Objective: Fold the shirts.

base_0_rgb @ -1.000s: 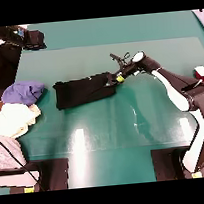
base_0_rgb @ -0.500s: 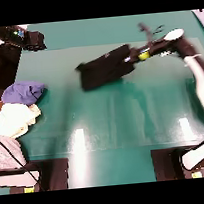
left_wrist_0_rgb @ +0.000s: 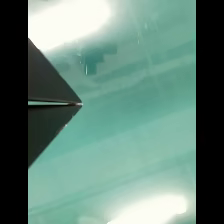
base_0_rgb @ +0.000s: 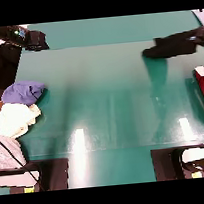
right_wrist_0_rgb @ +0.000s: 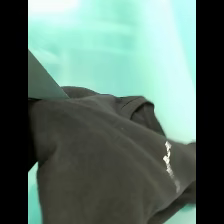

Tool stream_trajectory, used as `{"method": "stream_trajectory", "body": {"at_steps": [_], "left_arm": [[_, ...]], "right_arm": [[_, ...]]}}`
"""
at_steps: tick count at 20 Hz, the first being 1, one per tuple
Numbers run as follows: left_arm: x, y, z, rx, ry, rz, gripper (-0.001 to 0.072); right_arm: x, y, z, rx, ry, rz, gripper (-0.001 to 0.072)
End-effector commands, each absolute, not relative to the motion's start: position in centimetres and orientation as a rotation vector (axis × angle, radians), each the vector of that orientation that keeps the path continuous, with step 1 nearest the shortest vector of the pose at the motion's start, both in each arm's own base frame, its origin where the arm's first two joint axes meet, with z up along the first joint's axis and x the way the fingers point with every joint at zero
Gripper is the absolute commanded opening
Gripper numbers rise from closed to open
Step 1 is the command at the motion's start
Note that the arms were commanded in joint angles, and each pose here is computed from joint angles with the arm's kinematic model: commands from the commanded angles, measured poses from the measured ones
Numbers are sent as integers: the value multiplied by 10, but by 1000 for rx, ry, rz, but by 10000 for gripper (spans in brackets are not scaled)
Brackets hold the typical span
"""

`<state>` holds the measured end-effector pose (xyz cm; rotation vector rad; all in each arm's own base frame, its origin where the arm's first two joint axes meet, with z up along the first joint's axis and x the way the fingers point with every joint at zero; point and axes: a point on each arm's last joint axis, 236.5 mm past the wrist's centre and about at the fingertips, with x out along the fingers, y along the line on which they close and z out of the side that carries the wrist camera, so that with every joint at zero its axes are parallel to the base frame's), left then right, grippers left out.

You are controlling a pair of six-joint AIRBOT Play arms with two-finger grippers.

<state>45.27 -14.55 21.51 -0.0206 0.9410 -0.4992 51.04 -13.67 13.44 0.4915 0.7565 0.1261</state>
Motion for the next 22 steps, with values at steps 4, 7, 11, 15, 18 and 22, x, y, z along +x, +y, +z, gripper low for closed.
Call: {"method": "stream_trajectory", "body": {"at_steps": [4,7,11,15,18,22], "left_arm": [[425,-154,205,-31,1053,-567,22],[417,-153,201,-45,1094,-562,22],[414,-154,200,-54,1109,-564,22],[413,-156,200,-67,1115,-562,22],[406,-156,198,-60,1143,-571,22],[399,-155,195,-53,1175,-576,22]], "right_arm": [[504,-253,162,458,535,-132,19],[512,-280,181,398,429,-206,18],[519,-303,229,258,289,-264,20],[511,-317,310,132,133,-301,20],[495,-325,354,58,64,-323,20],[477,-337,352,57,106,-325,20]]}}
